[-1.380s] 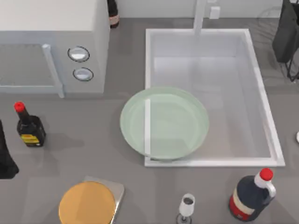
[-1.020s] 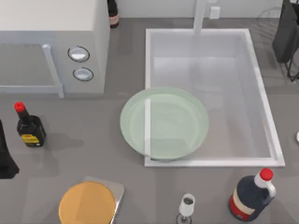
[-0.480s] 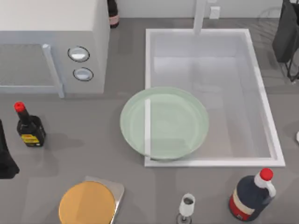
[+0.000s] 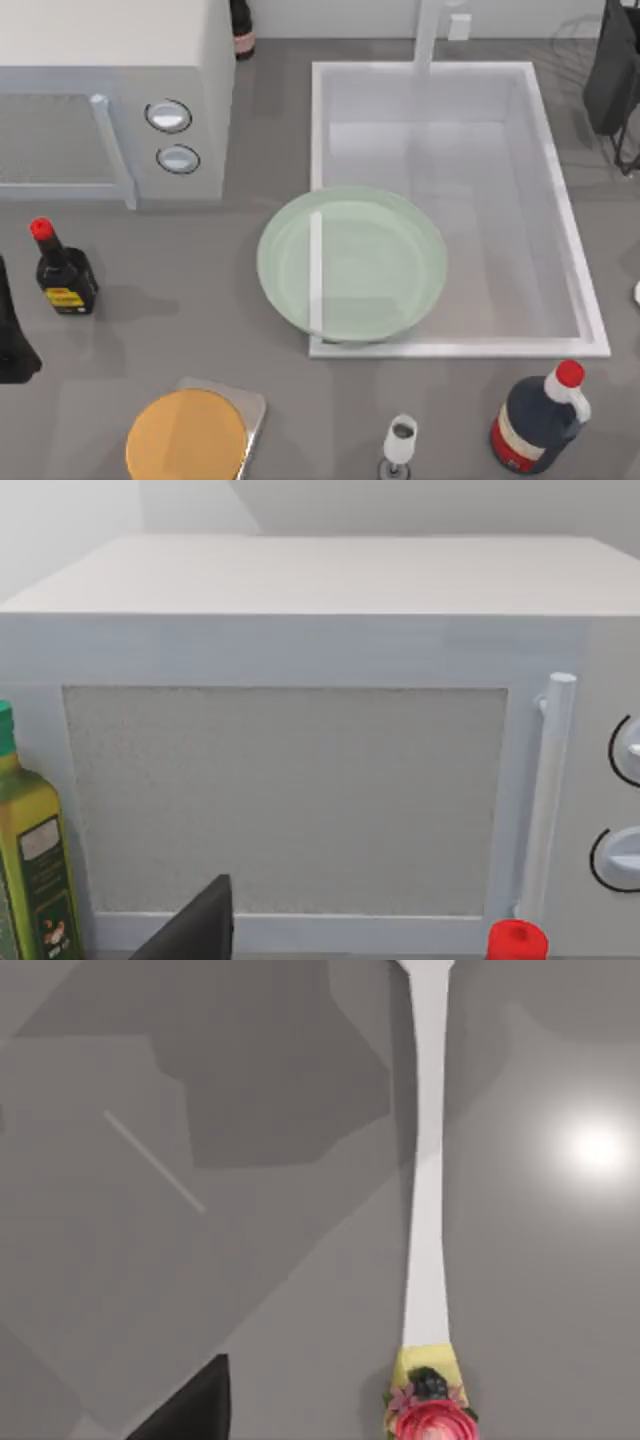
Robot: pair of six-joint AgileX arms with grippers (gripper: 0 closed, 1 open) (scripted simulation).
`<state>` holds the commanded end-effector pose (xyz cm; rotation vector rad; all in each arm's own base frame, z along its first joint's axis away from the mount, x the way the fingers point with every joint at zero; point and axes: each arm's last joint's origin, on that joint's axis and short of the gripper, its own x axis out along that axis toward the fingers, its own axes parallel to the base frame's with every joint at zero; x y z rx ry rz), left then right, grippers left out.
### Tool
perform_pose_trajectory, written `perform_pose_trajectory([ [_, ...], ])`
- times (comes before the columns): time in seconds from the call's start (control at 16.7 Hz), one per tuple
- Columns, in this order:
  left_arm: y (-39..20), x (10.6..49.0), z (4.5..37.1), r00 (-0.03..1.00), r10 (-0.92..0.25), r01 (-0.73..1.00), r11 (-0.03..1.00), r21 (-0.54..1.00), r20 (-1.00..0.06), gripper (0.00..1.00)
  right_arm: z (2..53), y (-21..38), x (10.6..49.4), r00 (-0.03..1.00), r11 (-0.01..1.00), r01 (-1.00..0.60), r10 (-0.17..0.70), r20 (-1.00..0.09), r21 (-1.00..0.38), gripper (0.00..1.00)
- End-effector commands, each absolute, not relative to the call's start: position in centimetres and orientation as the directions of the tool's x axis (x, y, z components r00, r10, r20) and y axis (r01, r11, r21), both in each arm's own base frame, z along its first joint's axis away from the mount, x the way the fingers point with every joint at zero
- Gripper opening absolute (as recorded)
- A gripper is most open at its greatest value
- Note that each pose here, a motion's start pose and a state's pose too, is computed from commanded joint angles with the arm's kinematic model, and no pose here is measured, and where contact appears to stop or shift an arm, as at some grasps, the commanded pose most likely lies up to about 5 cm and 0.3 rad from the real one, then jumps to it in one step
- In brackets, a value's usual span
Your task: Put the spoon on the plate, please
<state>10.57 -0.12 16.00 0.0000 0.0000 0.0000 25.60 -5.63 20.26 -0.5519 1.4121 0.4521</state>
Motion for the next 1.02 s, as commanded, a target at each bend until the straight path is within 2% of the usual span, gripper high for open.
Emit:
perform_pose_trajectory([
  [0.24, -0.1, 10.6, 16.0, 1.000, 0.000, 0.000, 1.000, 0.000, 0.000, 1.00, 19.3, -6.5, 27.2, -0.001, 0.762, -0.647, -0.004, -1.000, -0.003, 1.00],
  [0.66, -0.1, 10.6, 16.0, 1.000, 0.000, 0.000, 1.000, 0.000, 0.000, 1.00, 18.8, -6.4, 27.3, -0.005, 0.760, -0.650, -0.003, -1.000, 0.001, 1.00],
  [1.02, -0.1, 10.6, 16.0, 1.000, 0.000, 0.000, 1.000, 0.000, 0.000, 1.00, 12.7, -6.6, 27.7, 0.005, 0.761, -0.648, -0.005, -1.000, -0.007, 1.00],
])
